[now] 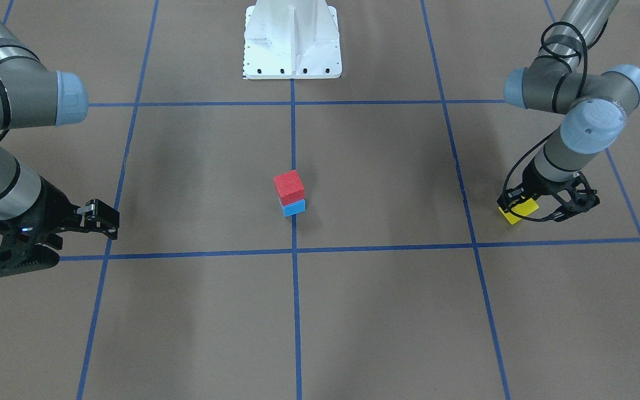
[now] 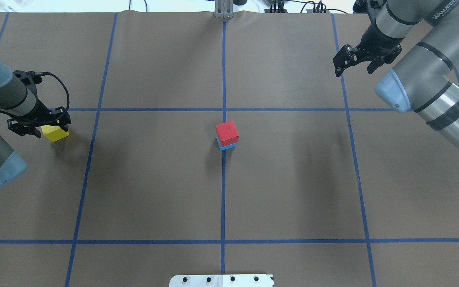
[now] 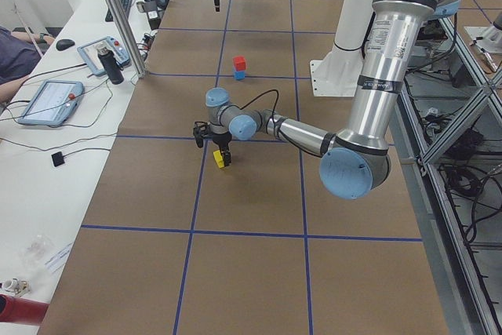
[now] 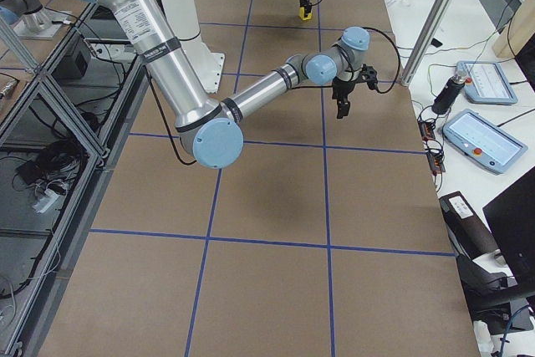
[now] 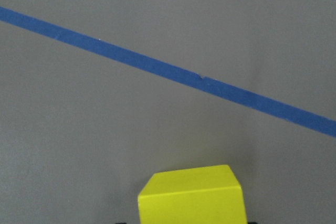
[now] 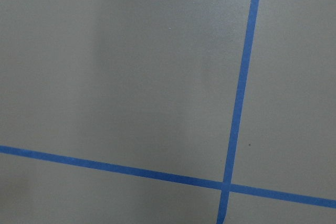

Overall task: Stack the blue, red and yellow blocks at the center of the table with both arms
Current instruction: 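Lower the left gripper onto the yellow cube, close and lift it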

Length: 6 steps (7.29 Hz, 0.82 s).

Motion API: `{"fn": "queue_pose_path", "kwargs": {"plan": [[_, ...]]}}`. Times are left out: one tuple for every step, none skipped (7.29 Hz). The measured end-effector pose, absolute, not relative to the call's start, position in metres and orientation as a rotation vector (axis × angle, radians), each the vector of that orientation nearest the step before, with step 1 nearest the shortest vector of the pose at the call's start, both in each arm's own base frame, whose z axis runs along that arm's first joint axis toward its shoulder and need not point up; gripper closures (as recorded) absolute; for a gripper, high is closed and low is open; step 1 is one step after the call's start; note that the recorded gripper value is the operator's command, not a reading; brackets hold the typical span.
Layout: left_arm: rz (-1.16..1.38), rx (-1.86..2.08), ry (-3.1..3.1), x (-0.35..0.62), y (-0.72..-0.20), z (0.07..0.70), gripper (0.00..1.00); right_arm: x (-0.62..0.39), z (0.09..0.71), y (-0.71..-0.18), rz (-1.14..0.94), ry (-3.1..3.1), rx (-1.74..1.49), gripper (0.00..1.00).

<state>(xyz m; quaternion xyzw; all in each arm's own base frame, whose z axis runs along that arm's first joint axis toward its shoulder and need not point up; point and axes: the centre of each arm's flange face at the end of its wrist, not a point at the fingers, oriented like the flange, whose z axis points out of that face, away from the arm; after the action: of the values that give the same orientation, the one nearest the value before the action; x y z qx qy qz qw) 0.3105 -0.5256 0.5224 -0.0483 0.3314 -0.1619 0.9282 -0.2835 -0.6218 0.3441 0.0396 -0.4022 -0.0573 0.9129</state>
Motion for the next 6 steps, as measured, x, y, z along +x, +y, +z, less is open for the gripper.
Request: {"fn": "queue_pose_path", "kwargs": {"plan": [[-0.334, -0.094, 0.682, 0.308, -0.527, 0.520, 1.00, -0.283, 0.345, -0.622, -0.117, -0.827, 0.081, 0.01], [-0.336, -0.086, 0.688, 0.304, -0.528, 0.516, 1.00, -0.283, 0.346, -0.622, -0.117, -0.826, 0.081, 0.01], [-0.335, -0.072, 0.698, 0.298, -0.531, 0.508, 1.00, -0.283, 0.347, -0.622, -0.116, -0.825, 0.080, 0.01], [-0.331, -0.053, 0.709, 0.288, -0.535, 0.500, 1.00, -0.283, 0.348, -0.622, -0.116, -0.825, 0.079, 0.01], [-0.326, -0.030, 0.720, 0.276, -0.540, 0.491, 1.00, -0.283, 0.347, -0.621, -0.117, -0.826, 0.079, 0.01], [-0.302, -0.005, 0.723, 0.261, -0.544, 0.474, 1.00, -0.283, 0.346, -0.621, -0.118, -0.829, 0.080, 0.01]]}}
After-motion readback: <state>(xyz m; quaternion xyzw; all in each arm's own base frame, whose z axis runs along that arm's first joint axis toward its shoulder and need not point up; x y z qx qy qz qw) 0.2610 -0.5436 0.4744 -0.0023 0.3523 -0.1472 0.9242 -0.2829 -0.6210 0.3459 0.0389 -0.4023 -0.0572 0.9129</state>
